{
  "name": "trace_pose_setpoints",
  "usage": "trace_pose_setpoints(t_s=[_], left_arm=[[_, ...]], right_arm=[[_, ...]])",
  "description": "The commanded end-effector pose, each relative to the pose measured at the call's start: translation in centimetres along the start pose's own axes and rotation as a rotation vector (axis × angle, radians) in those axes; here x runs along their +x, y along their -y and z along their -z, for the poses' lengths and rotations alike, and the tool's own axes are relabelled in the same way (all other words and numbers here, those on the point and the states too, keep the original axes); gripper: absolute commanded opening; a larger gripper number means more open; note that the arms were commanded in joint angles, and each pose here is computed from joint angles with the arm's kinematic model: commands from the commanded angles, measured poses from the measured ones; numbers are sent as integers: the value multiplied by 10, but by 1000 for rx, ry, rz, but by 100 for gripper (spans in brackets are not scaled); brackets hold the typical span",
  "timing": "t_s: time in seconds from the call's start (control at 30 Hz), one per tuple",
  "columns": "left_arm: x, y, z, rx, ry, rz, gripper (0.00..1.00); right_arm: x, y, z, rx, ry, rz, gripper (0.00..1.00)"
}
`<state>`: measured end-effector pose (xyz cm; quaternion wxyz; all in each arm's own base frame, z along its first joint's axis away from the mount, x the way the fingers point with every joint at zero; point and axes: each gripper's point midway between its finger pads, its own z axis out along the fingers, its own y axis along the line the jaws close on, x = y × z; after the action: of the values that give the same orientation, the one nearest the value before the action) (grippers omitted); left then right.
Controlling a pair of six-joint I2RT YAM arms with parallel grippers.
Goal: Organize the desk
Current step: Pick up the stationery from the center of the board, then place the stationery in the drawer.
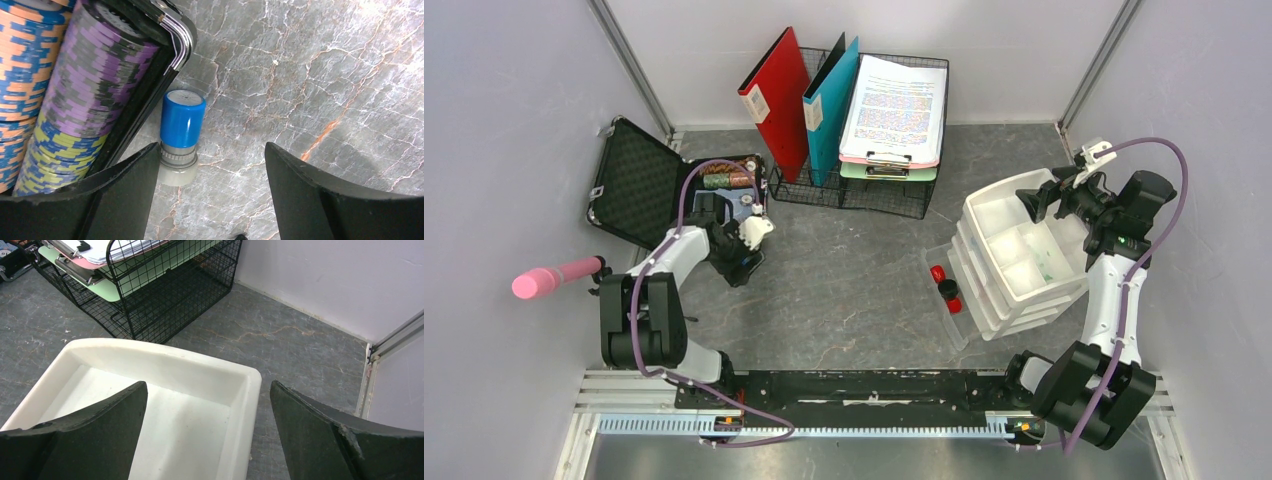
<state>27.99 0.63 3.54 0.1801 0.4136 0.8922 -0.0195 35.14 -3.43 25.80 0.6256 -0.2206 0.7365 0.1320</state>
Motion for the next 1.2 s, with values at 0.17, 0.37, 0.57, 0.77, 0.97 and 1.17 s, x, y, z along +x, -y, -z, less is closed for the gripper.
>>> trace_pose_setpoints(t_s=[0.17, 0.37, 0.57, 0.77, 0.97, 1.17], left_arm=[[2, 6, -9, 55, -9, -62, 80], [7, 16, -14, 80, -27, -71, 63], [-2, 33, -12, 87, -29, -135, 36], [-44, 74, 11, 86, 33, -298, 25], [-130, 132, 43, 79, 184, -509, 24], [-226, 192, 61, 54, 279, -723, 23]], right_arm=[[93, -27, 5, -18, -238, -333, 98], [93, -27, 4, -19, -240, -336, 98], [93, -27, 5, -18, -238, -334, 98], [90, -27, 5, -20, -231, -329, 98], [88, -28, 5, -24, -226, -328, 98], [87, -29, 5, -26, -224, -327, 98]])
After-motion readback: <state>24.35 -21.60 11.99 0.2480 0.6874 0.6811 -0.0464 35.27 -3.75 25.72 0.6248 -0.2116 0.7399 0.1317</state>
